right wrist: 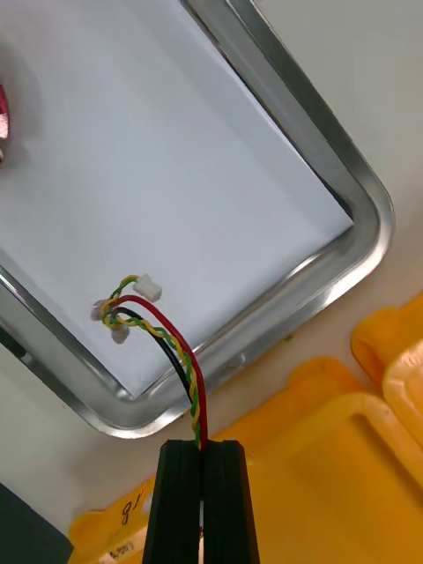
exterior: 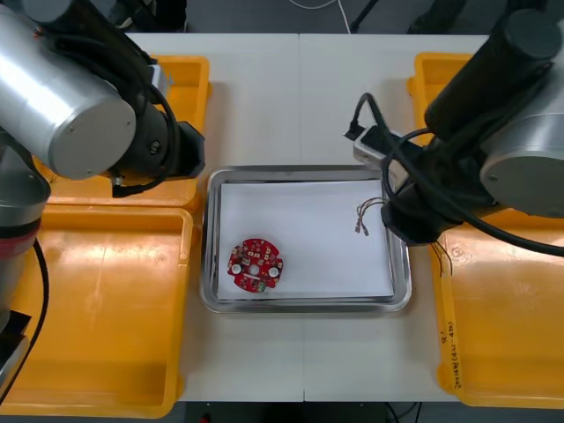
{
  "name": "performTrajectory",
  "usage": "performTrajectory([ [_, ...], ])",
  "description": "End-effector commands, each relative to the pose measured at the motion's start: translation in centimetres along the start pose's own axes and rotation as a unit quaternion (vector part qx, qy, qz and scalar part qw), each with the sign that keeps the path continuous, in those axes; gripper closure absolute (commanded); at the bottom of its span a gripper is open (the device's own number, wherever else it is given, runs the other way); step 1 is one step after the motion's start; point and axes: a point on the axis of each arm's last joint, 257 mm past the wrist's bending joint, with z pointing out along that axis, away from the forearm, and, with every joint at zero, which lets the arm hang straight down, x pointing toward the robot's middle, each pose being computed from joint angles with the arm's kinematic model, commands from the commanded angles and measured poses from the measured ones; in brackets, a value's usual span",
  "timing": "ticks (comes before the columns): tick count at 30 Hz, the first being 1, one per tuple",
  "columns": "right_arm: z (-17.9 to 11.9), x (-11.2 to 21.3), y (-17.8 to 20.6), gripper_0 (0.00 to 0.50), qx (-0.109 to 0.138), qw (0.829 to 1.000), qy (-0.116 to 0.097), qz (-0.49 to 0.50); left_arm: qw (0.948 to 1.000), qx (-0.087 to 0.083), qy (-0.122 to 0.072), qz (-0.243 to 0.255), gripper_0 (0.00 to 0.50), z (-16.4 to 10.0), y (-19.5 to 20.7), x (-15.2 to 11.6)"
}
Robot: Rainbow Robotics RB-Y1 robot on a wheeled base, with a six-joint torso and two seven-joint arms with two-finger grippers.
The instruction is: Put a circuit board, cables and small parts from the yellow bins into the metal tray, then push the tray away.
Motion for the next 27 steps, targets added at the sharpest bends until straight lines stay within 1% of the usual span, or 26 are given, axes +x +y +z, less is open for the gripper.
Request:
performTrajectory([
  [1,0.3,-2.9,0.6,0.500,-0.004,0.996,-0.009,-0.089,0.9995,-0.029,-0.015,-0.005,0.000,-1.2,4.4,-2.8],
  [2,0.4,-3.0,0.7,0.500,-0.006,0.995,-0.010,-0.097,0.9994,-0.030,-0.014,-0.009,0.000,-1.1,4.8,-2.9],
  [5,1.1,-3.6,1.0,0.500,-0.021,0.989,-0.013,-0.144,0.9979,-0.049,-0.012,-0.041,0.000,-1.1,7.6,-3.9],
  [8,1.7,-3.8,1.3,0.500,-0.025,0.982,-0.013,-0.187,0.9955,-0.064,-0.011,-0.069,0.000,-1.0,9.8,-4.6],
  [12,2.6,-3.7,1.9,0.500,-0.019,0.971,-0.006,-0.237,0.9922,-0.080,-0.013,-0.095,0.000,-1.0,11.9,-5.4],
  [14,3.6,-3.7,2.7,0.500,-0.015,0.963,0.001,-0.268,0.9902,-0.093,-0.014,-0.103,0.000,-0.9,12.9,-6.0],
  [17,4.5,-4.0,3.4,0.500,-0.011,0.957,0.002,-0.291,0.9880,-0.105,-0.014,-0.113,0.000,-0.7,13.7,-6.6],
  [19,5.1,-4.1,3.7,0.500,-0.014,0.956,0.003,-0.293,0.9866,-0.108,-0.009,-0.122,0.000,-0.6,14.1,-6.9],
  [22,6.6,-4.6,4.9,0.500,-0.026,0.957,-0.001,-0.287,0.9850,-0.113,-0.008,-0.130,0.000,-0.5,14.5,-7.7],
  [23,6.8,-4.6,4.9,0.500,-0.027,0.958,-0.001,-0.286,0.9846,-0.115,-0.008,-0.131,0.000,-0.5,14.6,-7.9],
  [26,8.2,-4.8,5.5,0.500,-0.038,0.961,-0.003,-0.275,0.9822,-0.127,-0.012,-0.138,0.000,-0.5,15.4,-8.6],
  [27,8.7,-4.9,5.7,0.500,-0.042,0.961,-0.005,-0.272,0.9817,-0.129,-0.017,-0.139,0.000,-0.4,15.5,-9.0],
])
